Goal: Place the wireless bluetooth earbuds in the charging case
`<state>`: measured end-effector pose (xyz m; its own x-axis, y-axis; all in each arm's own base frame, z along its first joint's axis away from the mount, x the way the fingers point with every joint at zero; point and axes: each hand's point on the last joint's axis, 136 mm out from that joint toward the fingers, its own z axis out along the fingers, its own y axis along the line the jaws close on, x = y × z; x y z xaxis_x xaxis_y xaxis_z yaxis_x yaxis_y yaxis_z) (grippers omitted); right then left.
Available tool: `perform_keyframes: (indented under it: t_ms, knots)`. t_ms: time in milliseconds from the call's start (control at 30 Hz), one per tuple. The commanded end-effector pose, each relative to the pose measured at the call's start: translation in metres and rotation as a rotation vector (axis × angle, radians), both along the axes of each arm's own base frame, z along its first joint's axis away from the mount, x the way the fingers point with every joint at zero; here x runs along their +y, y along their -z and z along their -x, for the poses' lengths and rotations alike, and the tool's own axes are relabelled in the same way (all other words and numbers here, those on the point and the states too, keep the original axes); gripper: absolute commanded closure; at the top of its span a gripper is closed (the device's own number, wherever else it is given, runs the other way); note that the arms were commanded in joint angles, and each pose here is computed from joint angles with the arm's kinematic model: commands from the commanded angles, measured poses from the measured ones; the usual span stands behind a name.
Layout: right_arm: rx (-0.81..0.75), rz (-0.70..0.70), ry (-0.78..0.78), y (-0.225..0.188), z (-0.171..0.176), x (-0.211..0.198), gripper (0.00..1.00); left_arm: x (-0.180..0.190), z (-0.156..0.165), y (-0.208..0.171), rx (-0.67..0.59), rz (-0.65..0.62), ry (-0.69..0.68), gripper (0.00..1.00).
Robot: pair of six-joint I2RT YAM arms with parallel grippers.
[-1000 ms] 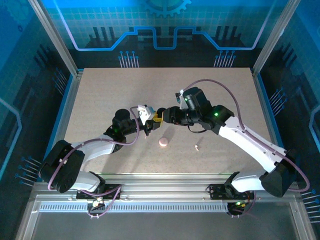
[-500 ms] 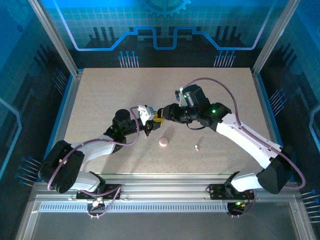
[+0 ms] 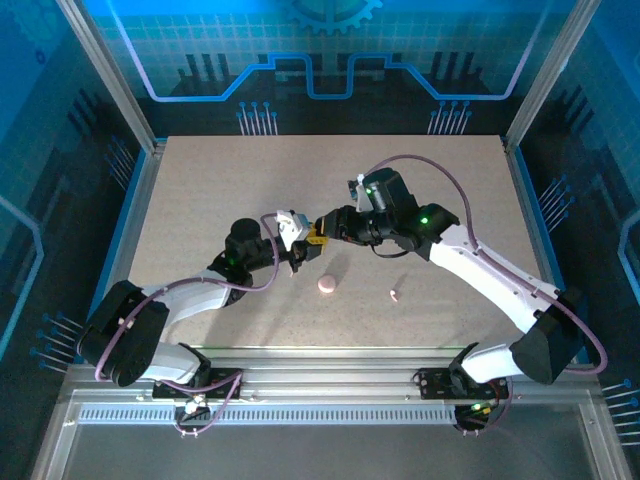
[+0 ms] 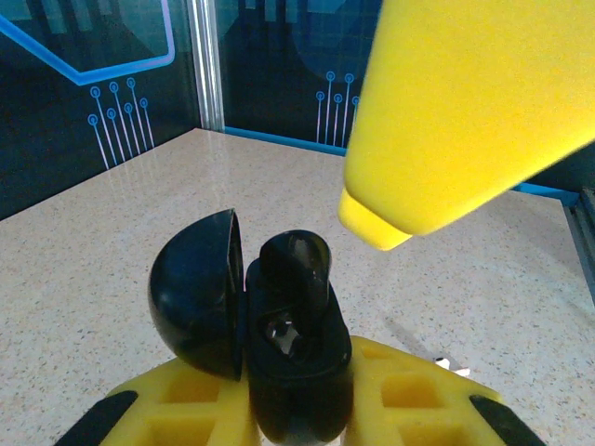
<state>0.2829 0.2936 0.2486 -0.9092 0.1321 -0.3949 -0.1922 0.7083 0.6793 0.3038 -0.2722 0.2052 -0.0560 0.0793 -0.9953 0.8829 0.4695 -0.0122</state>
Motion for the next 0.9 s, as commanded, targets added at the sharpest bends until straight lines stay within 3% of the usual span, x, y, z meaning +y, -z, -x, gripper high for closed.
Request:
perform_keyframes:
  t_ms: [0, 567, 867]
  knots:
    - [-0.016, -0.040, 0.000, -0.015, -0.008, 0.004, 0.62, -0.003, 0.004, -0.016, -0.064, 0.005, 0.014, 0.79]
    - [-0.018, -0.050, -0.012, -0.015, -0.011, 0.009, 0.63, -0.003, 0.004, -0.021, -0.073, 0.015, 0.009, 0.79]
    - [-0.038, 0.005, 0.042, -0.022, -0.003, -0.014, 0.60, -0.001, 0.004, -0.014, -0.093, -0.012, -0.004, 0.79]
